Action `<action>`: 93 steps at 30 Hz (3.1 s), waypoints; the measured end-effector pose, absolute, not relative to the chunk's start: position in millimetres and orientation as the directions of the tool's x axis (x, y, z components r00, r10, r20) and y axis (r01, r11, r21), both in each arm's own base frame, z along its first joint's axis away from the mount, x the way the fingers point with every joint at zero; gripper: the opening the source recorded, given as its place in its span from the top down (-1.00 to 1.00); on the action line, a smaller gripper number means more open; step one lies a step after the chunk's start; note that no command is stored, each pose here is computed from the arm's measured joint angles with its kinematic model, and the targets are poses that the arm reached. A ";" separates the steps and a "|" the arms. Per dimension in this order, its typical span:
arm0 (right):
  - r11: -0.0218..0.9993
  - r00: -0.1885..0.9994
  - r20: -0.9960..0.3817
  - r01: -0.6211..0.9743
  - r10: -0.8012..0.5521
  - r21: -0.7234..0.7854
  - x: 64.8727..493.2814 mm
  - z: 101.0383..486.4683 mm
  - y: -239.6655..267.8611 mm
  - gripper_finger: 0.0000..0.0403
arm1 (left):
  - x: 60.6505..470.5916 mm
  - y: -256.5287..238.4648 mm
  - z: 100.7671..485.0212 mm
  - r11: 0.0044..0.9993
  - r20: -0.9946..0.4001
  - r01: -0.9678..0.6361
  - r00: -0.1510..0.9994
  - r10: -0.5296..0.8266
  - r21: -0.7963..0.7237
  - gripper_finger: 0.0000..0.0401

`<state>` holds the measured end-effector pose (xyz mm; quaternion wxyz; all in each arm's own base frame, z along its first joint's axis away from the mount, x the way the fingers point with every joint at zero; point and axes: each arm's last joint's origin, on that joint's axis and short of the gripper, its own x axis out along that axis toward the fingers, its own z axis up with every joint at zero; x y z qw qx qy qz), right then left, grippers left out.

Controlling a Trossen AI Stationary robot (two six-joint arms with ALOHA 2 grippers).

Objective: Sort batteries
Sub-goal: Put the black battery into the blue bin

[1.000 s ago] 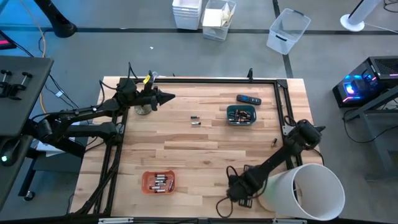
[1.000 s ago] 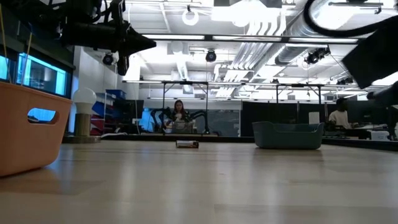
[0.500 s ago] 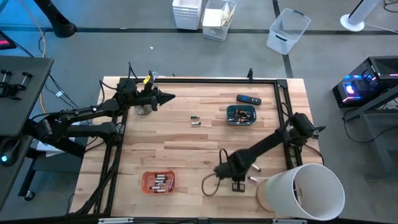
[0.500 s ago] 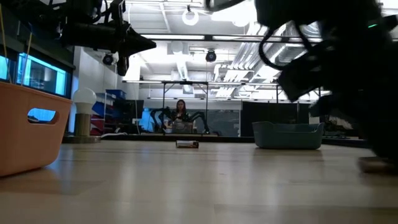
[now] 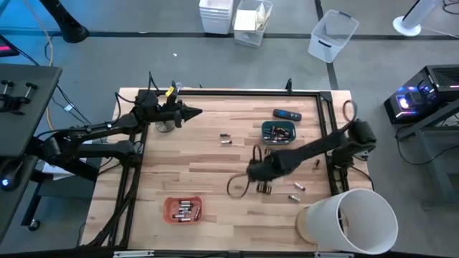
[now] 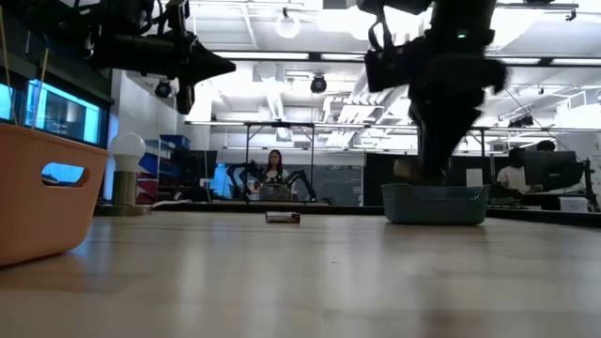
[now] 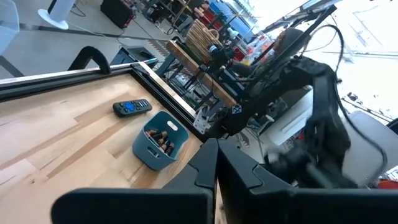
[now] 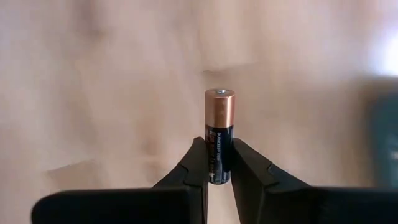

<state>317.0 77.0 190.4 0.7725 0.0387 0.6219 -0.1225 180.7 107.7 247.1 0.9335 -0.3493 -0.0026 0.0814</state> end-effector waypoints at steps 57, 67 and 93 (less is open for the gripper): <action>0.936 0.602 -0.795 0.315 -0.071 0.155 425.8 179.5 -131.8 0.02 | 187.7 126.9 367.1 0.976 0.103 -0.037 0.993 0.061 -0.215 1.00; 0.973 0.449 -0.889 0.228 -0.087 0.019 445.7 131.4 -124.1 0.06 | 177.4 123.0 347.6 0.946 -0.112 -0.117 0.990 0.087 -0.301 1.00; 0.877 0.323 -0.923 0.480 -0.211 -0.032 338.6 219.9 -103.0 0.83 | 173.8 130.8 358.3 0.958 -0.015 -0.173 0.985 0.174 -0.230 1.00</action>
